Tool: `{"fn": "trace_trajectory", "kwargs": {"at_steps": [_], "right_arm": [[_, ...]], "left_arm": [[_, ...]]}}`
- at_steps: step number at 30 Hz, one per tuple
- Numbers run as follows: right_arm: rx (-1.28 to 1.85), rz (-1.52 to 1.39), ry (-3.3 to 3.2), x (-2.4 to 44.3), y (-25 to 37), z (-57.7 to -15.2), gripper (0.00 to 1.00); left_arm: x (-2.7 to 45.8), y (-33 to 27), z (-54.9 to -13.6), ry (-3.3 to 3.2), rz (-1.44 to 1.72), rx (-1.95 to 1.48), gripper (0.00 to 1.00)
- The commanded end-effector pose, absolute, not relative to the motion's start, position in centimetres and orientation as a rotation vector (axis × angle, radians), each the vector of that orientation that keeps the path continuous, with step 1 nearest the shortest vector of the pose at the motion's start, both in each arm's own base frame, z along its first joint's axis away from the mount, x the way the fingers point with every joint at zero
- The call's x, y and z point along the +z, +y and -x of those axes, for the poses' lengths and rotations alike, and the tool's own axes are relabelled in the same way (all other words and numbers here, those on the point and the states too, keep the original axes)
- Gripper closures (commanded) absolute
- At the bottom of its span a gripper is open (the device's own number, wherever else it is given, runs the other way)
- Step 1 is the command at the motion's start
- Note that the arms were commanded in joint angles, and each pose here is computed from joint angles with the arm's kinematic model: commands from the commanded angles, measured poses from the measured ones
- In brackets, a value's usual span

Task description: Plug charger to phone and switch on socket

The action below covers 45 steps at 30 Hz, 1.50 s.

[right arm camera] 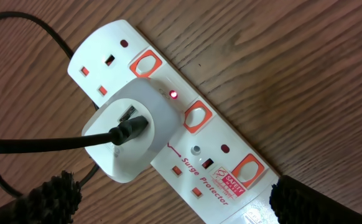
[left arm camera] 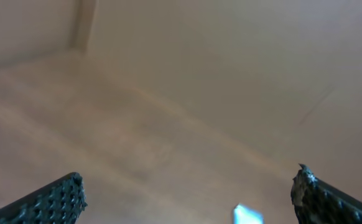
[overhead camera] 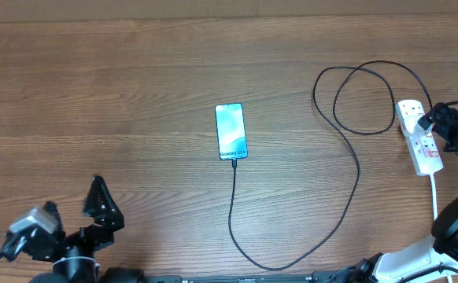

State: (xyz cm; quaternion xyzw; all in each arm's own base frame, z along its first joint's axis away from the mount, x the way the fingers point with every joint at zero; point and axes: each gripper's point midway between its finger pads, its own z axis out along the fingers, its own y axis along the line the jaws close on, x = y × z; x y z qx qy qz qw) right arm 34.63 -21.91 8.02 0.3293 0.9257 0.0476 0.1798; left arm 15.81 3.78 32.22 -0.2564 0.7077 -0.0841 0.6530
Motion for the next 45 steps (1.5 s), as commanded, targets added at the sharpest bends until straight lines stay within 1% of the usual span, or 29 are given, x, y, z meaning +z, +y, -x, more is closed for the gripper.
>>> {"fn": "trace_trajectory", "kwargs": {"at_steps": [1,10,17,21,31,35,45], "right_arm": [[0.127,-0.908,2.608,8.6,-21.8,-34.7,0.00],[0.127,-0.908,2.608,8.6,-21.8,-34.7,0.00],[0.127,-0.908,2.608,8.6,-21.8,-34.7,0.00],[0.127,-0.908,2.608,8.6,-21.8,-34.7,0.00],[0.127,-0.908,2.608,8.6,-21.8,-34.7,0.00],[0.127,-0.909,2.608,8.6,-21.8,-34.7,0.00],[0.127,-0.908,2.608,8.6,-21.8,-34.7,0.00]], "left_arm": [[33.5,3.3,-15.6,1.524,0.549,-0.244,0.00],[37.6,2.3,-15.8,1.196,0.452,-0.384,0.01],[37.7,1.6,-17.5,1.060,0.400,-0.435,0.00],[36.1,1.1,-18.8,1.016,0.369,-0.460,0.00],[29.1,0.4,-22.1,1.112,0.389,-0.493,0.01],[26.9,0.3,-22.9,1.158,0.402,-0.489,0.01],[23.3,0.4,-23.9,1.277,0.429,-0.448,0.00]]}}
